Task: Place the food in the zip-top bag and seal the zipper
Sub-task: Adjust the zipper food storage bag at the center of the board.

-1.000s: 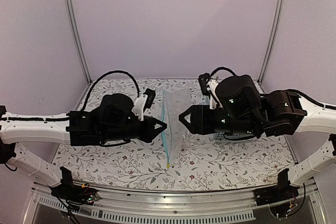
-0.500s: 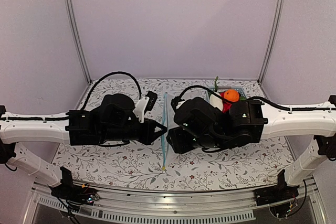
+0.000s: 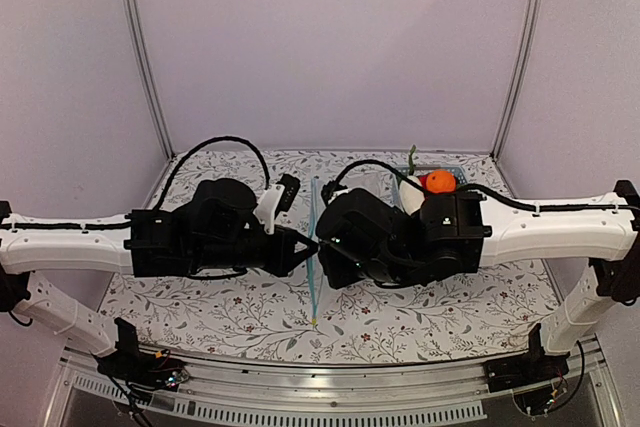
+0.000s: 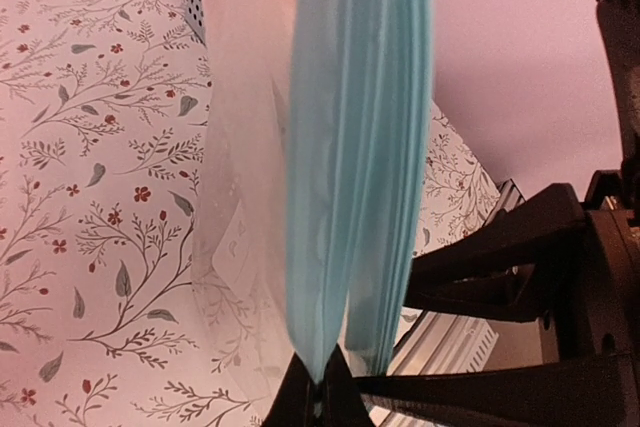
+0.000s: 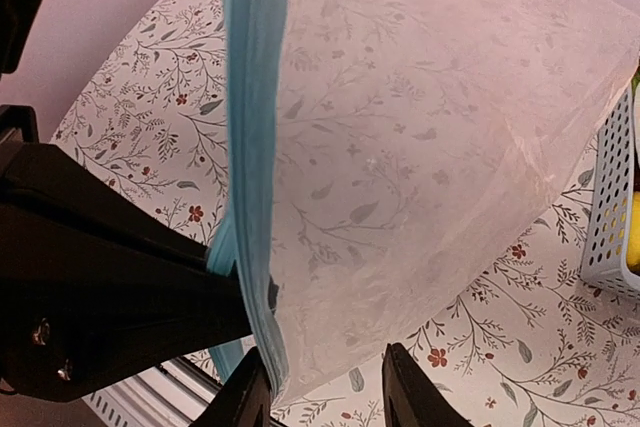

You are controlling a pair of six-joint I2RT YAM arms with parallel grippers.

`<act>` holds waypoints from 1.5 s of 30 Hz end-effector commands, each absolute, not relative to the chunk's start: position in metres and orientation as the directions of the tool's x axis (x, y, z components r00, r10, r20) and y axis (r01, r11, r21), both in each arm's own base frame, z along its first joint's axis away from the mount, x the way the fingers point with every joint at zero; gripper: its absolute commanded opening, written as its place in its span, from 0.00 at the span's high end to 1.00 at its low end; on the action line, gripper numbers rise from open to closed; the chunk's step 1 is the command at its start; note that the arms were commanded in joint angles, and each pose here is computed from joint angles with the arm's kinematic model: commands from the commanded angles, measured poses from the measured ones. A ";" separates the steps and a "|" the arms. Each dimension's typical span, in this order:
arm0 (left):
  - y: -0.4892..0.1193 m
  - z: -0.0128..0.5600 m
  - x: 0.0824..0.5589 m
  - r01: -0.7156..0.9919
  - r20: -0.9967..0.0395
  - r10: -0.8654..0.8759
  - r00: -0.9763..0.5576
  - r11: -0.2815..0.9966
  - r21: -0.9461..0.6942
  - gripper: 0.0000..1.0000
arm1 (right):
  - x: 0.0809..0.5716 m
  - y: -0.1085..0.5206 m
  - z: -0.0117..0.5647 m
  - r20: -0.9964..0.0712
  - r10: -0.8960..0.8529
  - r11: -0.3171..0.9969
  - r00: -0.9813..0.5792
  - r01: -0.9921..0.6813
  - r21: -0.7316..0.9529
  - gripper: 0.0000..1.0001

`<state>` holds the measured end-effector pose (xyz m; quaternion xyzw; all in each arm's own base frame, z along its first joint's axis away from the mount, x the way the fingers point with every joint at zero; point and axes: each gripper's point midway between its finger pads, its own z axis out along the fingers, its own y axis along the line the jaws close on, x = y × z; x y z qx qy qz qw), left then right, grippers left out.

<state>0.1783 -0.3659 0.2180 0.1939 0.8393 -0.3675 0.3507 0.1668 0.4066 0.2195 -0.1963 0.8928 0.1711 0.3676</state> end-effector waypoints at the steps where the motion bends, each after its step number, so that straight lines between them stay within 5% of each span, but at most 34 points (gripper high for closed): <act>1: -0.368 0.237 0.171 0.602 -0.741 0.058 -0.669 0.627 -0.494 1.00 | 0.178 0.400 0.224 -0.749 -0.194 0.899 -0.634 -0.420 0.122 0.64; 11: -0.347 0.245 0.178 0.592 -0.771 0.092 -0.630 0.700 -0.400 1.00 | 0.187 0.385 0.232 -0.762 -0.137 0.919 -0.633 -0.368 0.140 1.00; 19: -0.289 0.273 0.191 0.532 -0.811 0.192 -0.553 0.831 -0.165 1.00 | 0.194 0.361 0.244 -0.758 -0.042 0.925 -0.651 -0.312 0.217 1.00; 28: -0.296 0.268 0.170 0.672 -0.742 0.393 -0.543 0.733 -0.104 1.00 | 0.193 0.367 0.205 -0.645 0.074 0.866 -0.760 -0.272 0.419 1.00; 40: -0.304 0.230 0.179 0.768 -0.652 0.490 -0.578 0.596 -0.233 1.00 | 0.193 0.359 0.167 -0.595 0.070 0.882 -0.801 -0.229 0.412 0.99; 45: -0.311 0.220 0.190 0.777 -0.641 0.501 -0.582 0.576 -0.255 1.00 | 0.188 0.360 0.168 -0.590 0.036 0.871 -0.807 -0.264 0.414 0.84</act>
